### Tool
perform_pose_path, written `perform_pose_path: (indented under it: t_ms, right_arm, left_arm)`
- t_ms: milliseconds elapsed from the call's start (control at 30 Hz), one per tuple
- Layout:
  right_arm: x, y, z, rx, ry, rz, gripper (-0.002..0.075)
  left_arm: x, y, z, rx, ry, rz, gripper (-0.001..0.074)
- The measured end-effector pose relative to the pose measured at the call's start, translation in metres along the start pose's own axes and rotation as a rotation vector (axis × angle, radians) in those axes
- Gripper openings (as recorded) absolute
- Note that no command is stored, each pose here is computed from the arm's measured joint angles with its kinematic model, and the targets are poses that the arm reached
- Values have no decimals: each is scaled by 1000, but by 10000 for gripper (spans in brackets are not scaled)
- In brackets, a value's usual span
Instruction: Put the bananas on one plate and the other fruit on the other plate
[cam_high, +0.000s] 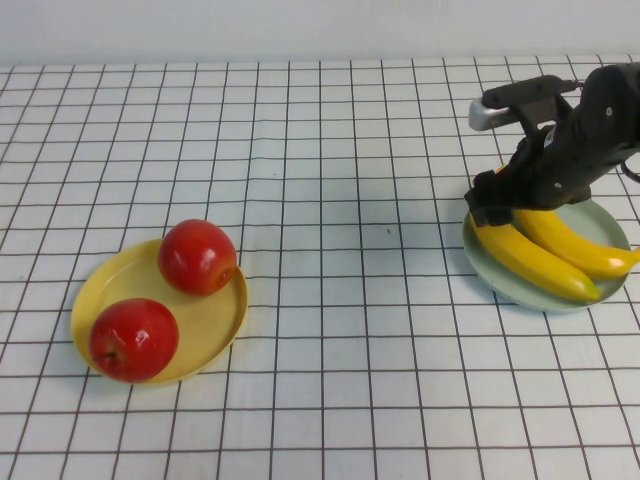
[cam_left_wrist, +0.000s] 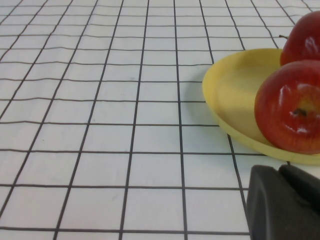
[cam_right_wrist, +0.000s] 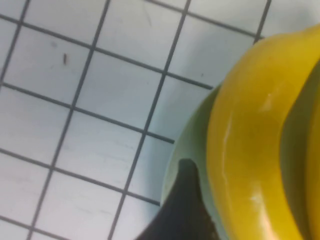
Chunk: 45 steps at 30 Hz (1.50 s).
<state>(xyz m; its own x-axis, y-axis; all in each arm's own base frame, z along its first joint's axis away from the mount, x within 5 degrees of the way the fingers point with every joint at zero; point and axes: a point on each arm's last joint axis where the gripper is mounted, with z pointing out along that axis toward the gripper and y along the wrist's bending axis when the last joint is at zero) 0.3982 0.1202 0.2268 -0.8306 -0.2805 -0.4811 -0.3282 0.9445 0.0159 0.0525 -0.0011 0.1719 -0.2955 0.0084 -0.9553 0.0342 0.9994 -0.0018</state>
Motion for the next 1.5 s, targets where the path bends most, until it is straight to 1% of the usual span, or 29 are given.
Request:
perform_pose_path:
  t_ms: [67, 133, 200, 267, 333, 367, 433, 533, 600, 700, 800, 1033, 1167, 1333, 1500]
  right_arm:
    - [-3, 1, -10, -3, -27, 4, 522]
    - [-5, 1, -28, -9, -74, 13, 463]
    - [-5, 3, -55, -16, -160, 26, 360]
    - [2, 5, -90, -16, -289, 34, 203]
    - [16, 6, -129, -8, -435, 37, 89]
    - [27, 7, -146, -2, -506, 37, 53]
    - [51, 7, -169, 9, -609, 33, 13]
    - [86, 9, -202, 18, -744, 33, -6]
    - [109, 11, -221, 21, -794, 27, -11]
    - [137, 12, -237, 31, -808, 6, -13]
    - [170, 11, -250, 66, -813, -21, -14]
    - [243, 13, -245, 94, -891, -34, -15]
    - [277, 13, -227, 117, -914, -54, -15]
    - [297, 13, -217, 143, -954, -69, -15]
    - [305, 9, -206, 168, -926, -40, -15]
  left_arm:
    - [0, 0, 0, 0, 0, 0, -4]
    - [0, 0, 0, 0, 0, 0, -4]
    - [0, 0, 0, 0, 0, 0, -4]
    - [0, 0, 0, 0, 0, 0, -4]
    - [0, 0, 0, 0, 0, 0, -4]
    - [0, 0, 0, 0, 0, 0, -4]
    - [0, 0, 0, 0, 0, 0, -4]
    - [0, 0, 0, 0, 0, 0, -4]
    - [0, 0, 0, 0, 0, 0, -4]
    - [0, 0, 0, 0, 0, 0, -4]
    - [0, 0, 0, 0, 0, 0, -4]
    - [0, 0, 0, 0, 0, 0, -4]
    - [0, 0, 0, 0, 0, 0, -4]
    - [0, 0, 0, 0, 0, 0, -4]
    - [0, 0, 0, 0, 0, 0, -4]
